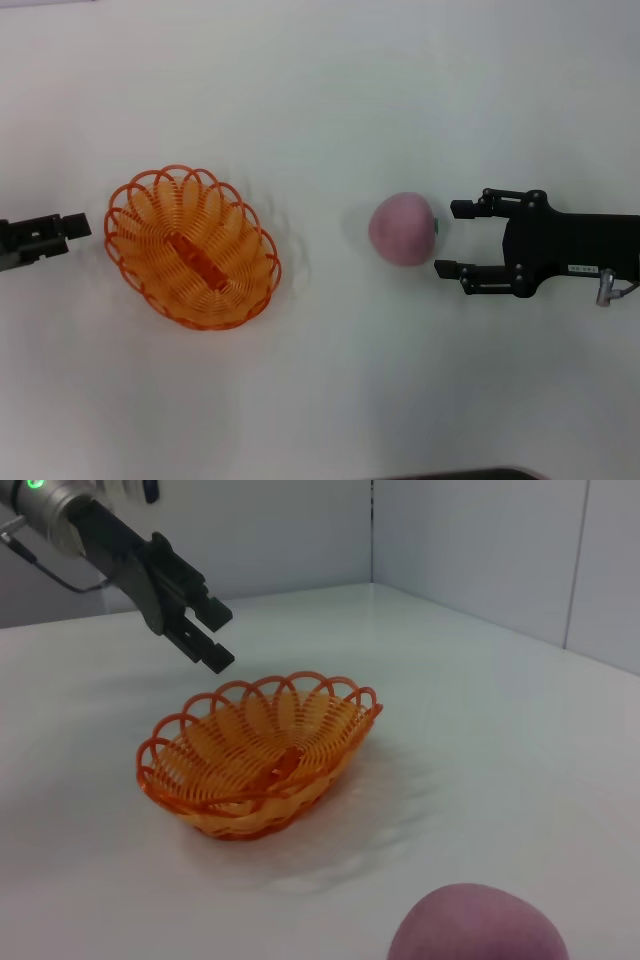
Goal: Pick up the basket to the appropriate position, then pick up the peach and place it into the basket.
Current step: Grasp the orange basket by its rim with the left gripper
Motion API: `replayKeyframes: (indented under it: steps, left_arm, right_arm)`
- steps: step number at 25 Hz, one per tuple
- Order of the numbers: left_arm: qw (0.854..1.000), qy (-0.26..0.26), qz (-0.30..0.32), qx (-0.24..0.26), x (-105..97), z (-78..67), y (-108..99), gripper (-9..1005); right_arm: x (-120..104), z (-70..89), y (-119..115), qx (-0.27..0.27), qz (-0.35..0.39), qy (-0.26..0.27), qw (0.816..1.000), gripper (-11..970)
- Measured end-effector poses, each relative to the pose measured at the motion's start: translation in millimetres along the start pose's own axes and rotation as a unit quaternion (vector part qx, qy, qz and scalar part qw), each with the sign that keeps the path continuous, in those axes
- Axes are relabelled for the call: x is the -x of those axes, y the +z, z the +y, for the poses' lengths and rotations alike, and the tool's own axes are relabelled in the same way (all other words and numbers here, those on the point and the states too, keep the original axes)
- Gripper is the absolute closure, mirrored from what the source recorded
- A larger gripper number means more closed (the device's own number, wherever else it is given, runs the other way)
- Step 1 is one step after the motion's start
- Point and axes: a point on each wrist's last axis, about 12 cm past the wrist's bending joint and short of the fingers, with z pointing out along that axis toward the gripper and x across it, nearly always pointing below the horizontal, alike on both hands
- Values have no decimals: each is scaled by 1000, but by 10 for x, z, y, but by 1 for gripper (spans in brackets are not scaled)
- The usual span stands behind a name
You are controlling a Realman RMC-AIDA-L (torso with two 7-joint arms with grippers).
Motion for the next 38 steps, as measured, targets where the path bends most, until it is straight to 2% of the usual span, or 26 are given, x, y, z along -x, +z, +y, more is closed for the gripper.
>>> replayKeyframes:
  steps: [5,9,15,21,27,38]
  left_arm:
    - [998,51,15,42,126,-62,73,326]
    - [995,78,6,59,229,-124,75,326]
    - [986,142,34,79,358,-277,155,326]
    - [964,221,72,133,461,-464,326,327]
    - [933,294,115,170,510,-644,545,327]
    - [902,364,153,177,646,-894,763,349]
  right_arm:
    - [1,-4,4,0,1,-1,1000,151]
    - [7,-8,9,0,1,-2,1000,151]
    - [24,-21,21,2,0,-4,1000,151]
    - [30,-24,32,3,0,-5,1000,151]
    - [31,-24,35,3,1,-5,1000,151]
    - [36,-26,39,4,1,-6,1000,151]
